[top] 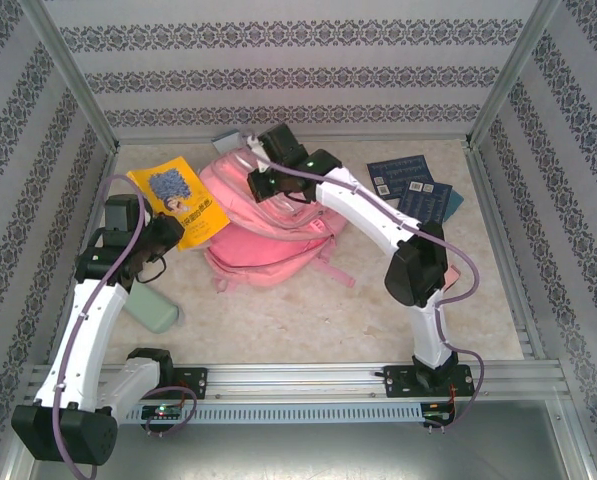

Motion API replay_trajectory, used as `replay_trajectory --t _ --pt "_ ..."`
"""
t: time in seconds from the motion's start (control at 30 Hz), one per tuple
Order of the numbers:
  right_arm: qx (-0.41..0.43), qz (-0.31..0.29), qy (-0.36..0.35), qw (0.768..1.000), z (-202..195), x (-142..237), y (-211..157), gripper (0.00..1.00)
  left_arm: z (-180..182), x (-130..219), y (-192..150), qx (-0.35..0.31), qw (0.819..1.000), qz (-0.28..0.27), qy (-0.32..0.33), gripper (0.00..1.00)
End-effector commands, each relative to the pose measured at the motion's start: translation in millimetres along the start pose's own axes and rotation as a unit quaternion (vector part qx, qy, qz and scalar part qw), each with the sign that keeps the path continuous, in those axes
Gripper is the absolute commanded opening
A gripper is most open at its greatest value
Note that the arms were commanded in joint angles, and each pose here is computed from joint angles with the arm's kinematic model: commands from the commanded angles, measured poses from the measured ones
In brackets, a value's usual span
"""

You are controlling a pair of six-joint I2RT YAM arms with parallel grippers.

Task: Pack the student bag
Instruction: Open the student bag at the center of the table, then place the book in the student bag.

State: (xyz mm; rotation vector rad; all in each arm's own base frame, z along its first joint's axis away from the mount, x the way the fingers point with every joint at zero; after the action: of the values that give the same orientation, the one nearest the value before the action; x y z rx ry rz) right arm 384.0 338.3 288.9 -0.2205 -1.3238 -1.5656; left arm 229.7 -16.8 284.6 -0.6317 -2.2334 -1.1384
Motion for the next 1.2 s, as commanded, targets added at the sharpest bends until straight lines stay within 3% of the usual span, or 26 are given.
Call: replay_trajectory --t 0.0,0.1,0.3,0.53,0.73,1.17 --pt "-0.063 -0.039 0.043 0.996 6 14 27 0.0 -16 -6 7 0.031 0.995 -0.032 -0.087 0.0" --pt "-0.071 -0.044 0.052 0.995 7 18 35 0.0 -16 -17 4 0.058 0.992 -0.034 -0.108 0.0" --pt "-0.114 -0.034 0.05 0.992 -6 9 40 0.0 -23 -4 15 0.024 0.993 -0.052 -0.103 0.0" --pt "-0.135 -0.04 0.091 0.986 1 15 45 0.0 -43 -20 22 0.058 0.969 -0.071 -0.229 0.0" --pt "-0.166 -0.053 0.136 0.975 8 31 58 0.0 -58 -25 29 0.06 0.952 -0.097 -0.284 0.0" --pt "-0.214 -0.069 0.195 0.955 12 64 71 0.0 -71 -96 7 0.07 0.952 -0.051 -0.294 0.0"
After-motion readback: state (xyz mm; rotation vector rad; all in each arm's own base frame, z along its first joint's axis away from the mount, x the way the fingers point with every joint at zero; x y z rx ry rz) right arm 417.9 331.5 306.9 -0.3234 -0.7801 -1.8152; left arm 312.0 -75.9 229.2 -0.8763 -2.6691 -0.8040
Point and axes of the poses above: each hand's point on the last joint's axis, 136 mm out from that joint toward the fingers, its own x axis back along the fingers, its own z axis along the line the jaws close on, y = z × x, the point moved 8 cm from there along x, back along the fingers, and after that the axes turned 9 degrees about -x, right-handed, at the moved point
